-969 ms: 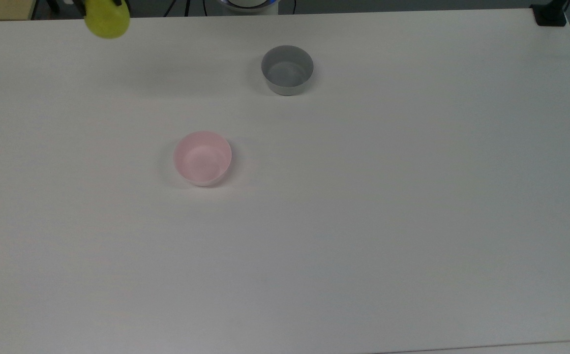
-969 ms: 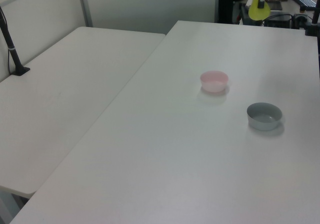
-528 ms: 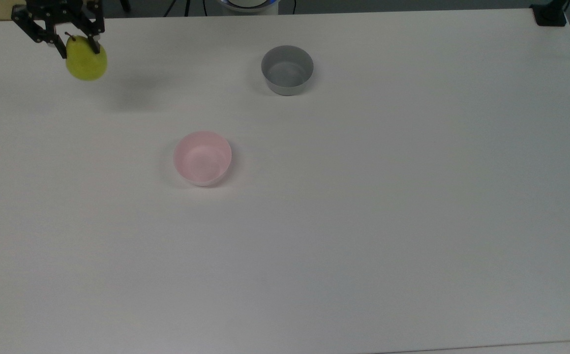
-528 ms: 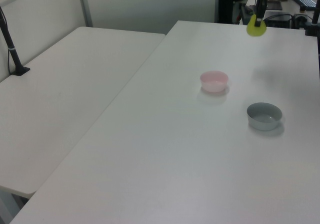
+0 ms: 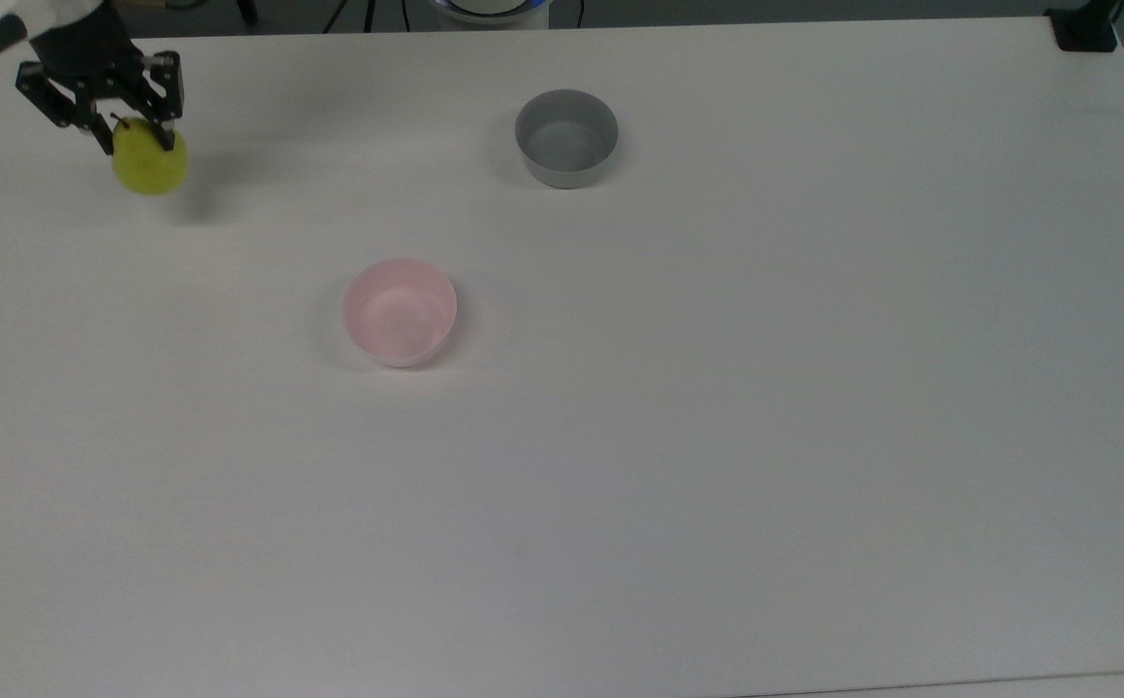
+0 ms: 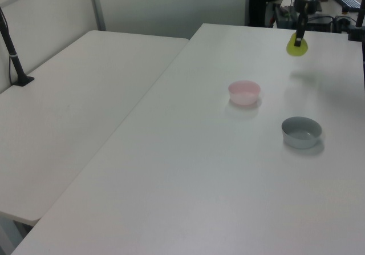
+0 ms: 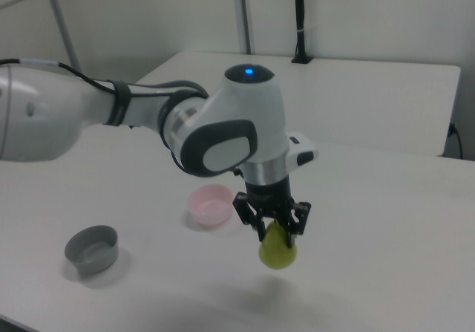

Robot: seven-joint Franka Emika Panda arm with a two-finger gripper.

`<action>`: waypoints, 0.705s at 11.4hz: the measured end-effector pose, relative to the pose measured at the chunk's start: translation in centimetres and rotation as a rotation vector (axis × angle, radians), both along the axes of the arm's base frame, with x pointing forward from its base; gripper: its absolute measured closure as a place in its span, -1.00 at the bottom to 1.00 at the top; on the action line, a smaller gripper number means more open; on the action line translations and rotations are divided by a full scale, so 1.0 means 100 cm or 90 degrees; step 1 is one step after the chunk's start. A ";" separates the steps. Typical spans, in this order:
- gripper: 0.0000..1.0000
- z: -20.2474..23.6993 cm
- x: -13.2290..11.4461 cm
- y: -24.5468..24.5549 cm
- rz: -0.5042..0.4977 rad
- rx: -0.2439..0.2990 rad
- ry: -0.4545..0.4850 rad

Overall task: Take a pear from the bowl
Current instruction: 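Lower the held pear onto the table beside the pink bowl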

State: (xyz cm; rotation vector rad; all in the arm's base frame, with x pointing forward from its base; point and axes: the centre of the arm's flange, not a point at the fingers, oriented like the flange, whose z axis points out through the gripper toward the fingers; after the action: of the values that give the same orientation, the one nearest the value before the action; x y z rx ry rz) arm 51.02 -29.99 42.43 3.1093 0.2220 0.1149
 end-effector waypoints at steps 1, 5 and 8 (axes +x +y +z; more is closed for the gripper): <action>-0.10 -0.018 0.005 -0.003 0.000 -0.003 0.005; -0.10 -0.068 0.016 -0.008 -0.001 -0.011 0.023; -0.10 -0.071 0.017 -0.010 -0.002 -0.012 0.025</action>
State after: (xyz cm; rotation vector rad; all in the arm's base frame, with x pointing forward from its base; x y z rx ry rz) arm 52.69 -30.96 35.36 3.0955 0.2187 0.0525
